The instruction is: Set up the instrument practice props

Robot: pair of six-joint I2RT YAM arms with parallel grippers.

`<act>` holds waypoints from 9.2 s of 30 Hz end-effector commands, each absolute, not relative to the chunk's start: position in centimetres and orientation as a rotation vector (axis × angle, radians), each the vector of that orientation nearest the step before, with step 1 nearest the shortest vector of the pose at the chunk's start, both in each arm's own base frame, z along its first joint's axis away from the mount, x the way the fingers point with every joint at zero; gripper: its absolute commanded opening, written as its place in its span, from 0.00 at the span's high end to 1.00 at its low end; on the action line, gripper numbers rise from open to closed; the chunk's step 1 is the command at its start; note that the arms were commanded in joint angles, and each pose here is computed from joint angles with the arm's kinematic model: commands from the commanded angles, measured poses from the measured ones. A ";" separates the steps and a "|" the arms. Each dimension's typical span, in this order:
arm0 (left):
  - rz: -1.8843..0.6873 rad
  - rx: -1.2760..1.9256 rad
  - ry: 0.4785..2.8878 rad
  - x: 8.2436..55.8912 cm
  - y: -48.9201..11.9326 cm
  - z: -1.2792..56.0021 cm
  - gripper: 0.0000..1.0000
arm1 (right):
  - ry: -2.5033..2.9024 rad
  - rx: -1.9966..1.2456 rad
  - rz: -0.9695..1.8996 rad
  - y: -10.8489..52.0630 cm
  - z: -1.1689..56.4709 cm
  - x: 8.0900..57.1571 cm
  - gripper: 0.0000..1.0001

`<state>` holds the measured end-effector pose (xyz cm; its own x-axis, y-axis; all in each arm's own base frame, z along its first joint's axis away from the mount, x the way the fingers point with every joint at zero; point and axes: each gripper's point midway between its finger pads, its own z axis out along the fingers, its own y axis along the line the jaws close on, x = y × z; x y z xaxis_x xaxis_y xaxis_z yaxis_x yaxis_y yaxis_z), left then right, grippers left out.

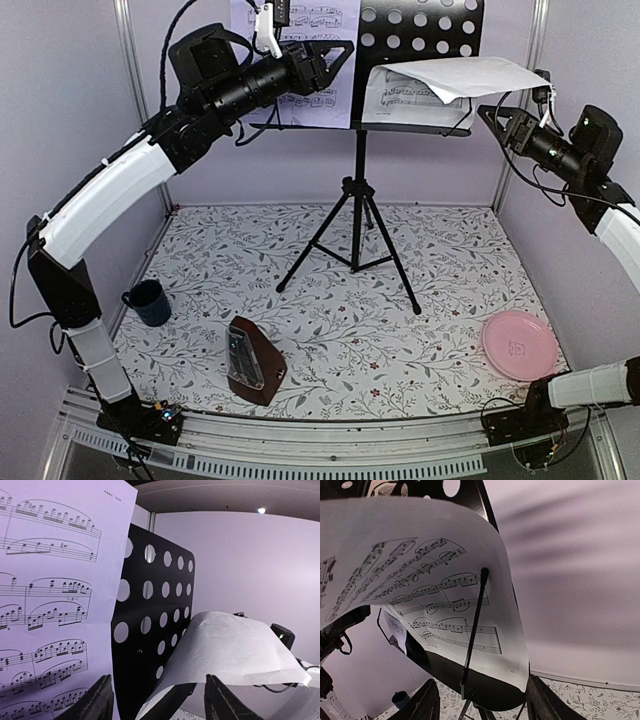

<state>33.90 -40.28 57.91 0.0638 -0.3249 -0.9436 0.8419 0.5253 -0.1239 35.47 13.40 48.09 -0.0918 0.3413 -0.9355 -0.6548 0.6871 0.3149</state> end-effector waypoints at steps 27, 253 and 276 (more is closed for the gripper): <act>-0.946 0.544 1.257 30.2 -38.6 54.2 0.37 | 1.159 -0.350 0.879 18.8 61.7 36.9 0.39; -0.764 1.562 1.481 14.2 -38.3 2.9 0.31 | 1.227 -1.888 0.928 39.1 19.3 12.8 0.84; -0.747 1.469 1.510 15.6 -37.4 4.3 0.40 | 1.287 -1.843 0.831 39.0 18.9 14.4 0.86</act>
